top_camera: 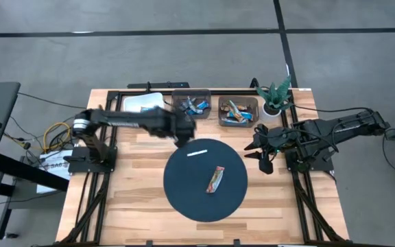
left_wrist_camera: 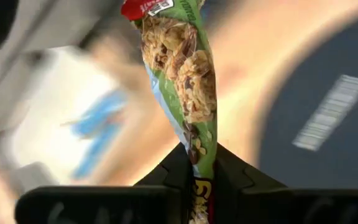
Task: Pick and place Granola Bars by type
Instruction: Put the red granola bar into the white bin
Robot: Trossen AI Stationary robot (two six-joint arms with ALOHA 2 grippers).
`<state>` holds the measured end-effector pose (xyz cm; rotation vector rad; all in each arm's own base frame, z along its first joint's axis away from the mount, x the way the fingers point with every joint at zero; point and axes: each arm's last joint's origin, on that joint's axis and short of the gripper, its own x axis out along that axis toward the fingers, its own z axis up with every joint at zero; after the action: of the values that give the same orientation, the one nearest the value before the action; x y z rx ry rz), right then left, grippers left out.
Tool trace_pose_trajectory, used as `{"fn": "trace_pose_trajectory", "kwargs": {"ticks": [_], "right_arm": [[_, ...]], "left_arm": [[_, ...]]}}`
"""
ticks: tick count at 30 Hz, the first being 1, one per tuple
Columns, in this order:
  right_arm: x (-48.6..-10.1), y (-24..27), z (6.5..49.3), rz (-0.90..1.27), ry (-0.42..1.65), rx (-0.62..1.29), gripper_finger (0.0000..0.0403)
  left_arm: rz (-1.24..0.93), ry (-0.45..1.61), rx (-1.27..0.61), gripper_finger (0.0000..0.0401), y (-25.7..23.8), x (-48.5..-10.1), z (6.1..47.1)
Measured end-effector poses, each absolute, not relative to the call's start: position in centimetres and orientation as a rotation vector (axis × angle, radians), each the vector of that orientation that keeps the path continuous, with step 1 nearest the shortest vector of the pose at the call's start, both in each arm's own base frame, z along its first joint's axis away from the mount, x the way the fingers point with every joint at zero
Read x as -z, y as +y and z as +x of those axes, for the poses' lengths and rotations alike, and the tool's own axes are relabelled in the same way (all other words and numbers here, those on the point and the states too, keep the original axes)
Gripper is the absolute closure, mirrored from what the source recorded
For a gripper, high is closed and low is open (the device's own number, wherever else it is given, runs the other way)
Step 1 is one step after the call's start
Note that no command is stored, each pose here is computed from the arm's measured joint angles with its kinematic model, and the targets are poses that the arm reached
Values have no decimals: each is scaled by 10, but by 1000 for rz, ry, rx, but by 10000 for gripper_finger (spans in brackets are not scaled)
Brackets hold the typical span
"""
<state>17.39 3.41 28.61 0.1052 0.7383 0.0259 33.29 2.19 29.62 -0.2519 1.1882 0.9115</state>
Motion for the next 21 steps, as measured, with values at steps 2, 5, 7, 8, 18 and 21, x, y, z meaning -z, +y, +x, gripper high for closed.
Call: {"fn": "trace_pose_trajectory", "kwargs": {"ticks": [2,5,7,8,18,21], "right_arm": [[-286,34,174,104,738,-24,284],[-286,34,174,105,738,-22,284],[-286,34,174,105,738,-22,284],[-286,34,174,105,738,-21,284],[-286,33,174,98,741,-8,284],[-286,33,174,98,743,-8,284]], "left_arm": [[-244,1196,-999,367,39,-307,318],[-251,1231,-1094,374,63,-317,299],[-248,1261,-1144,381,78,-320,289],[-249,1283,-1160,384,84,-321,284],[-411,1321,-1160,380,117,-283,234],[-491,1204,-1140,386,115,-269,214]]}}
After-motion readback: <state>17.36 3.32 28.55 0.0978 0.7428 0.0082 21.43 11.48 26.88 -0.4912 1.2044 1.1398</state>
